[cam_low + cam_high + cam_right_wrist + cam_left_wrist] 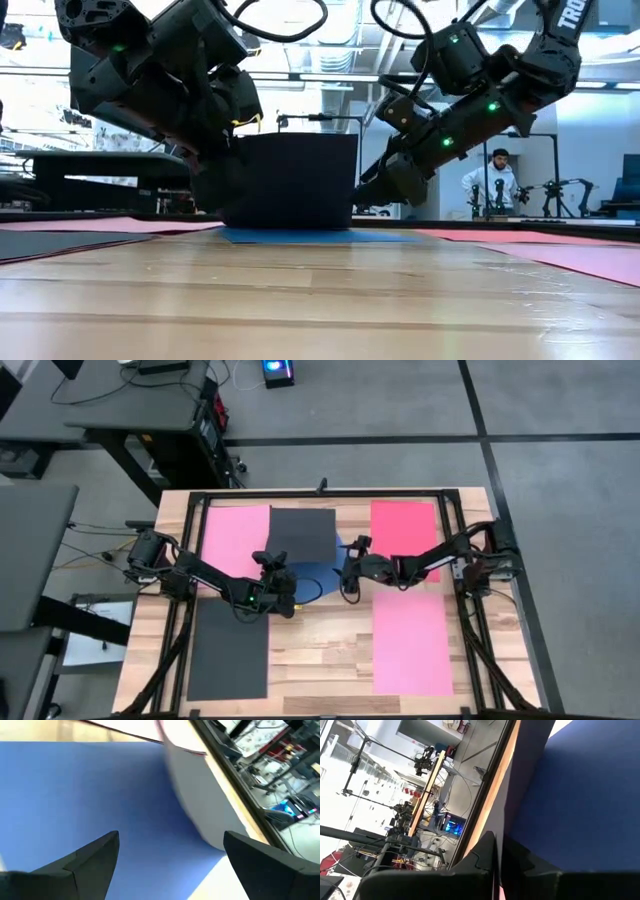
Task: Organize paper
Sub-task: Move the black paper to the bottom middle of the table
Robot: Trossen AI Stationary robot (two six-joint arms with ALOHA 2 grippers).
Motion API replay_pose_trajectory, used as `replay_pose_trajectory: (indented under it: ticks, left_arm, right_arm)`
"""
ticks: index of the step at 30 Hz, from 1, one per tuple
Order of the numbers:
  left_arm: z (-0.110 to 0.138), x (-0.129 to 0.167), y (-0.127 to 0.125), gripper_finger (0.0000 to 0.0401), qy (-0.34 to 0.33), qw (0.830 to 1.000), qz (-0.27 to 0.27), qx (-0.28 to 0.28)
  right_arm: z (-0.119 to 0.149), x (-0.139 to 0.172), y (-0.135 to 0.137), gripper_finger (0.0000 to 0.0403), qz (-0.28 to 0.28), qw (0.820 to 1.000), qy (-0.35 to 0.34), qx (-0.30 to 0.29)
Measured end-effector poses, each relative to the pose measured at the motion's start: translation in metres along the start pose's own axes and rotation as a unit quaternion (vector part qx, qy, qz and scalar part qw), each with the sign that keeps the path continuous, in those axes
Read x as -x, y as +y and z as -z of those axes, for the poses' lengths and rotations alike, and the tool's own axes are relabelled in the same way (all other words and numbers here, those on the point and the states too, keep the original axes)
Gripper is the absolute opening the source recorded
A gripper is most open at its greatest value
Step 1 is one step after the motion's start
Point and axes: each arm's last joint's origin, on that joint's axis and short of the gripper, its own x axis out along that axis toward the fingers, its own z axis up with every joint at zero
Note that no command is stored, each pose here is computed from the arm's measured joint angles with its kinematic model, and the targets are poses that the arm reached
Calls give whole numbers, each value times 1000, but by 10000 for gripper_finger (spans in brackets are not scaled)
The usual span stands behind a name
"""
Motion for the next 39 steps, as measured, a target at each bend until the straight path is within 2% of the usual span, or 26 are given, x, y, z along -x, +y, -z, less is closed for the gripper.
replay_pose_trajectory:
  ticks: [8, 15, 19, 23, 30, 34, 39]
  left_arm:
    - [0, 0, 0, 0, -1, 1000, 7, 0]
    - [0, 0, -1, 0, -2, 1000, 10, 2]
    - [0, 0, -1, 0, -2, 1000, 11, 1]
    - [0, 0, -1, 0, -2, 1000, 11, 1]
    - [0, 0, -1, 0, -2, 1000, 11, 1]
    - [0, 0, -1, 0, -1, 1000, 11, 1]
    - [0, 0, -1, 0, -2, 1000, 11, -14]
  right_arm:
    - [-17, -19, -16, 335, -29, 999, -29, 5]
    - [-19, -47, 3, 298, -68, 996, -4, 64]
    - [-20, -53, 12, 253, -70, 994, 2, 78]
    - [-22, -53, 14, 179, -46, 996, 7, 81]
    - [-23, -52, 13, 57, -42, 996, 8, 81]
    - [-23, -51, 16, 12, -45, 996, 7, 83]
    - [-25, -49, 18, 1, -34, 996, 5, 86]
